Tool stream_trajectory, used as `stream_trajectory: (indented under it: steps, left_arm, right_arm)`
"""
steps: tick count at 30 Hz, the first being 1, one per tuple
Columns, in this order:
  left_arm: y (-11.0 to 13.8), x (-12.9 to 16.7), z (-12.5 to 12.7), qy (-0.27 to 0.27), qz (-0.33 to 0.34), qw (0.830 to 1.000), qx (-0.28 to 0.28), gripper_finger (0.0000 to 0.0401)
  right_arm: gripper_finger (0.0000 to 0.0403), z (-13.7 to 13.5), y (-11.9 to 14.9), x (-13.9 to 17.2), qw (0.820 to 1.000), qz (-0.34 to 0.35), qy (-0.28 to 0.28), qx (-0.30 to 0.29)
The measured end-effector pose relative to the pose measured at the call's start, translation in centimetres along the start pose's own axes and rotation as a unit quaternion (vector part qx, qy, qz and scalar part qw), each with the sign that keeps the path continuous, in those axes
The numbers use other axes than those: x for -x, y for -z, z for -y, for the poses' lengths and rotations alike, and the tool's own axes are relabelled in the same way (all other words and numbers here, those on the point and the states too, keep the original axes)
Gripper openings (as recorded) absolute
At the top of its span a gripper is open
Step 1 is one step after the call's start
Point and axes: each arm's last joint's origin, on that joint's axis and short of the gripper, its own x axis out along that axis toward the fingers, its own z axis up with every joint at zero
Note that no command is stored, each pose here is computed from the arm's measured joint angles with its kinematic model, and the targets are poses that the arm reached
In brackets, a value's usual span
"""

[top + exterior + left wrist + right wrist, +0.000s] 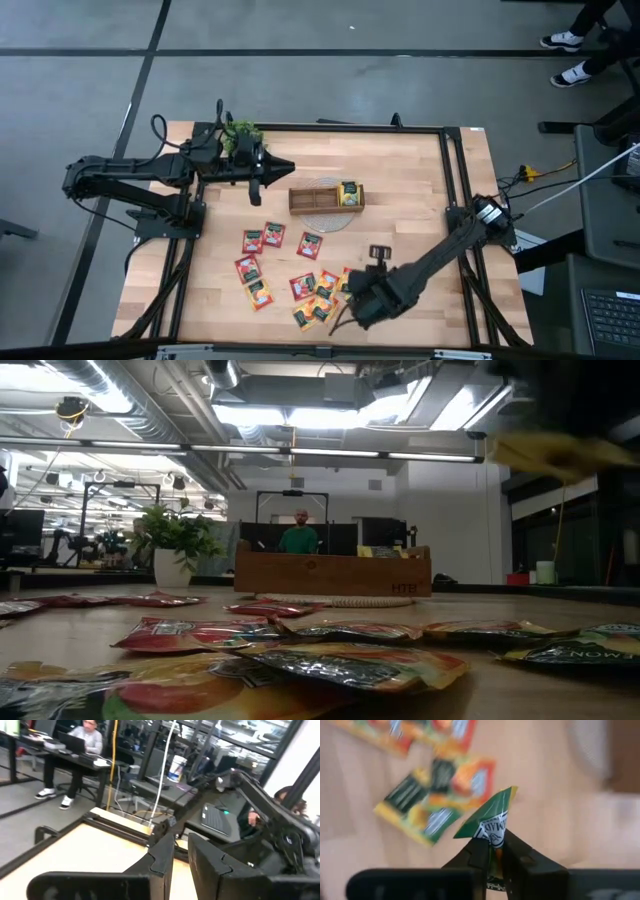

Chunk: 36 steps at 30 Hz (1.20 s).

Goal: Pick & Place Tea
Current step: Put the yellow tea bag into the right section of the wooden organizer

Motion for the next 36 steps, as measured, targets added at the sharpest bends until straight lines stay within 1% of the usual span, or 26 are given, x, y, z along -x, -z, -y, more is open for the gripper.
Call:
stream_trajectory:
  steps: [2, 6, 12, 19, 22, 26, 28, 31, 34, 36]
  left_arm:
    - [0.1, -0.1, 0.0, 0.009, -0.005, 1.0, 0.0, 0.0056]
    - [0.2, -0.2, 0.1, 0.015, -0.01, 1.0, 0.004, 0.0056]
    - [0.2, -0.2, 0.1, 0.016, -0.011, 1.0, 0.013, 0.0052]
    - [0.2, -0.2, 0.1, 0.016, -0.011, 1.0, 0.013, 0.0056]
    - [0.2, -0.2, 0.1, 0.016, -0.011, 1.0, 0.021, 0.0055]
    - [0.2, -0.2, 0.1, 0.014, -0.01, 0.999, 0.039, 0.0056]
    - [0.3, -0.3, 0.0, 0.012, -0.012, 0.999, 0.044, 0.0062]
    - [0.6, -0.8, 0.0, 0.008, -0.02, 0.997, 0.074, 0.0079]
    - [1.3, -1.6, -0.2, 0.008, -0.038, 0.994, 0.107, 0.0107]
    - [1.7, -2.4, -0.2, 0.018, -0.046, 0.992, 0.116, 0.0131]
  right_arm:
    - [0.0037, 1.1, -1.1, 0.8, 1.0, 0.014, 0.014, 0.009]
    - [0.0048, 3.3, -3.2, 2.4, 0.999, 0.033, 0.022, 0.012]
    - [0.0053, 6.5, -5.5, 4.9, 0.997, 0.064, 0.049, 0.012]
    - [0.0038, 10.6, -7.1, 7.5, 0.994, 0.078, 0.077, 0.01]
    - [0.004, 12.3, -7.6, 8.6, 0.992, 0.09, 0.089, 0.0]
    - [0.0049, 14.2, -8.4, 9.6, 0.99, 0.109, 0.09, -0.009]
    - [0.0048, 15.2, -8.7, 10.0, 0.988, 0.117, 0.097, -0.019]
    - [0.0043, 16.5, -9.1, 10.3, 0.986, 0.126, 0.104, -0.026]
    - [0.0038, 17.6, -9.5, 10.5, 0.985, 0.133, 0.108, -0.028]
    - [0.0038, 18.3, -9.7, 10.4, 0.984, 0.135, 0.11, -0.032]
